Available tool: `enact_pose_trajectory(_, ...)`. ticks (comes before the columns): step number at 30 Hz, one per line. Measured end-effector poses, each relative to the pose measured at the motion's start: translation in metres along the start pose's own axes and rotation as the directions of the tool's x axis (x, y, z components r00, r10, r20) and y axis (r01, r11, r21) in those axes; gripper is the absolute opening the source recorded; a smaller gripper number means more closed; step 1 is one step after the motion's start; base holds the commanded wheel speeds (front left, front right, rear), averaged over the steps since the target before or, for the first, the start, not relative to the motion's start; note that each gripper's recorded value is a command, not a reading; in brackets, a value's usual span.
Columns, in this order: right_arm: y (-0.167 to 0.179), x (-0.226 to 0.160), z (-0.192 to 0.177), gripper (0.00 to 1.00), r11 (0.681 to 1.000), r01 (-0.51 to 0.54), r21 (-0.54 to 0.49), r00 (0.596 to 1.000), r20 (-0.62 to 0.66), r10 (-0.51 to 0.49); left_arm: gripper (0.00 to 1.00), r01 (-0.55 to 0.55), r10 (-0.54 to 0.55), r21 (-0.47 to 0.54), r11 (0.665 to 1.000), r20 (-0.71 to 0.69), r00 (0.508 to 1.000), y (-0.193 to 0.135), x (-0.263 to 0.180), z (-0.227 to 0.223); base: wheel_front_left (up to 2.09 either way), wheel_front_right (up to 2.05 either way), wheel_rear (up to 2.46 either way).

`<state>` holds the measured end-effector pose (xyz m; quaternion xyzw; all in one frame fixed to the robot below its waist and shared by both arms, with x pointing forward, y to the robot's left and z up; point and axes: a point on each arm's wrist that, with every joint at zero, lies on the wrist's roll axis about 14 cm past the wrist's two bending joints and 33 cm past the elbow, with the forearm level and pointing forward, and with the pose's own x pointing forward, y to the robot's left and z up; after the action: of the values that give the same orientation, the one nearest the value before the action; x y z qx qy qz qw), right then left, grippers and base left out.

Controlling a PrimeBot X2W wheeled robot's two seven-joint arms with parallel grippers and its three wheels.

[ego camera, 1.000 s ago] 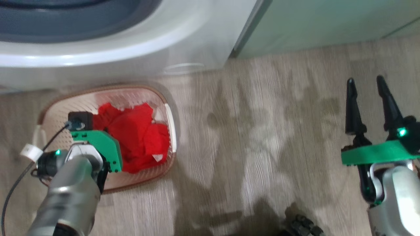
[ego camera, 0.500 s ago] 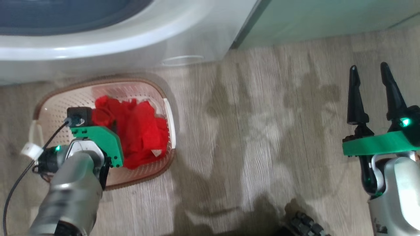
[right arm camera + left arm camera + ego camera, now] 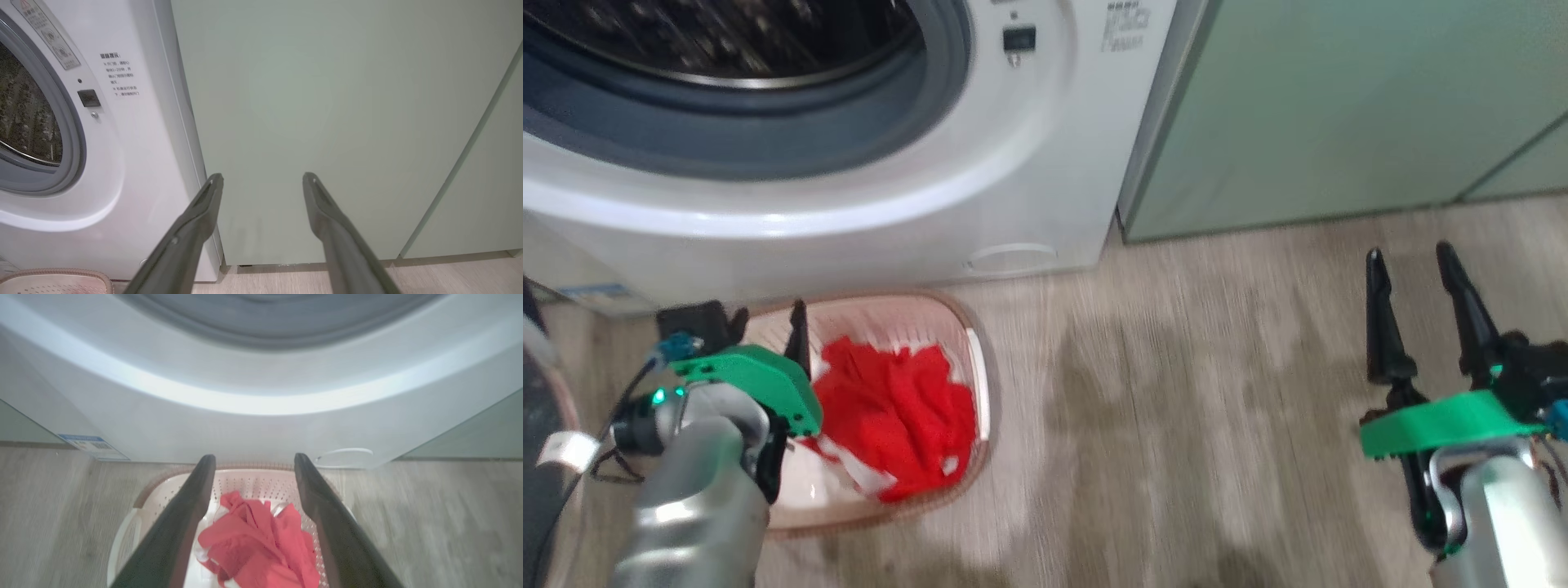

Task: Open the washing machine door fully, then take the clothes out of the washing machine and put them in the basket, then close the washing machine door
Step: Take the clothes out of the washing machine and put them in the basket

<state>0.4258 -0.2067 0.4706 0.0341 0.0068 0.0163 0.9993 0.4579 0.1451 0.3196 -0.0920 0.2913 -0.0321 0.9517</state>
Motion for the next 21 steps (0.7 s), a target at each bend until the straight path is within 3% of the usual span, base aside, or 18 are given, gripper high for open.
enact_pose_trajectory(9, 0.011, -0.029, 0.029, 1.0, 0.999, -0.013, 0.031, 0.997, 0.073, 0.011, 1.0, -0.013, 0.03, -0.055, 0.998, 0.328, 0.944, 0.021, -0.056, 0.082, 0.0, 0.0, 0.0)
enact_pose_trajectory(21, 0.015, -0.065, 0.049, 1.0, 0.999, -0.011, 0.05, 0.991, 0.136, 0.004, 1.0, -0.053, 0.045, 0.002, 0.999, 0.481, 0.876, 0.034, -0.131, 0.089, 0.0, 0.0, 0.0)
